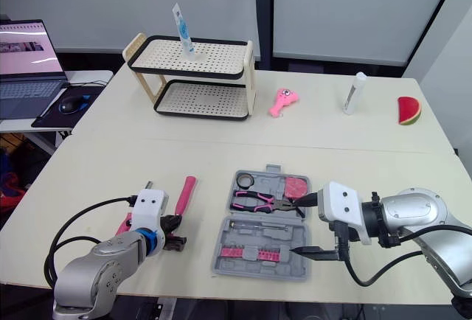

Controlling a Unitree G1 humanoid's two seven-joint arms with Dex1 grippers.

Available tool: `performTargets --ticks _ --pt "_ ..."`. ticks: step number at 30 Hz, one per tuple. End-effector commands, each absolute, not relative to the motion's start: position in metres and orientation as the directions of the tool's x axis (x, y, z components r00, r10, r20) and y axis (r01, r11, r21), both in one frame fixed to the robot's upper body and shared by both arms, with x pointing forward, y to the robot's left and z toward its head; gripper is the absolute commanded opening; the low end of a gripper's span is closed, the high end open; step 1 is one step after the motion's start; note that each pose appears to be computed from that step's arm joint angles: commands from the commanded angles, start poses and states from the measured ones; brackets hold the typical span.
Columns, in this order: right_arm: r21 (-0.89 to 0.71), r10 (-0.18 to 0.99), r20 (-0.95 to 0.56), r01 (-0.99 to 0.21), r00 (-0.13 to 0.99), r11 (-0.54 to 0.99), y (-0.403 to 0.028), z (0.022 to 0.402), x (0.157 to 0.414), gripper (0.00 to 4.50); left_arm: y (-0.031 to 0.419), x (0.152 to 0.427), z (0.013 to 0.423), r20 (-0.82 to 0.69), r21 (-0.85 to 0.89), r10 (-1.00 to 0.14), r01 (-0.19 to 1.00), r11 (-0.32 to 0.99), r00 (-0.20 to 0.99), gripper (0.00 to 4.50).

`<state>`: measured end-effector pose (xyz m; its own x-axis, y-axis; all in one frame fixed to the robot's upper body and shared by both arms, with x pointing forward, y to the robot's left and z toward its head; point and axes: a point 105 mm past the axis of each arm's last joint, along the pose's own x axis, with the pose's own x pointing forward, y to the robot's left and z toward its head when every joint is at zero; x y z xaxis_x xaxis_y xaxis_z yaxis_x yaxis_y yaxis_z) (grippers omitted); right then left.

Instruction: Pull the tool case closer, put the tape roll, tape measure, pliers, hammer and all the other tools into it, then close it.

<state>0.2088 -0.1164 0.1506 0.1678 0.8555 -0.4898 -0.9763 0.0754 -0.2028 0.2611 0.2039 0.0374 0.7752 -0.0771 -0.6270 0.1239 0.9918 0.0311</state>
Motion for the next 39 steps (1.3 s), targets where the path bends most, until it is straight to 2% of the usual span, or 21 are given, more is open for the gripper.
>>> performTargets --ticks 1,28,30,39 --pt "-0.251 0.854 -0.487 -0.966 0.185 0.066 -0.117 0.159 0.206 4.5 0.196 0.265 0.046 -0.608 0.035 -0.109 0.164 0.986 0.787 0.04" --pt "-0.245 0.843 -0.499 -0.966 0.201 0.085 -0.121 0.156 0.203 4.5 0.178 0.279 0.038 -0.632 -0.017 -0.151 0.181 0.983 0.76 0.04" --pt "-0.247 0.843 -0.497 -0.965 0.204 0.088 -0.121 0.156 0.203 4.5 0.176 0.278 0.041 -0.629 -0.033 -0.166 0.187 0.982 0.76 0.76" --pt "-0.249 0.845 -0.494 -0.964 0.208 0.092 -0.121 0.157 0.203 4.5 0.182 0.277 0.054 -0.614 -0.051 -0.175 0.183 0.982 0.769 3.47"
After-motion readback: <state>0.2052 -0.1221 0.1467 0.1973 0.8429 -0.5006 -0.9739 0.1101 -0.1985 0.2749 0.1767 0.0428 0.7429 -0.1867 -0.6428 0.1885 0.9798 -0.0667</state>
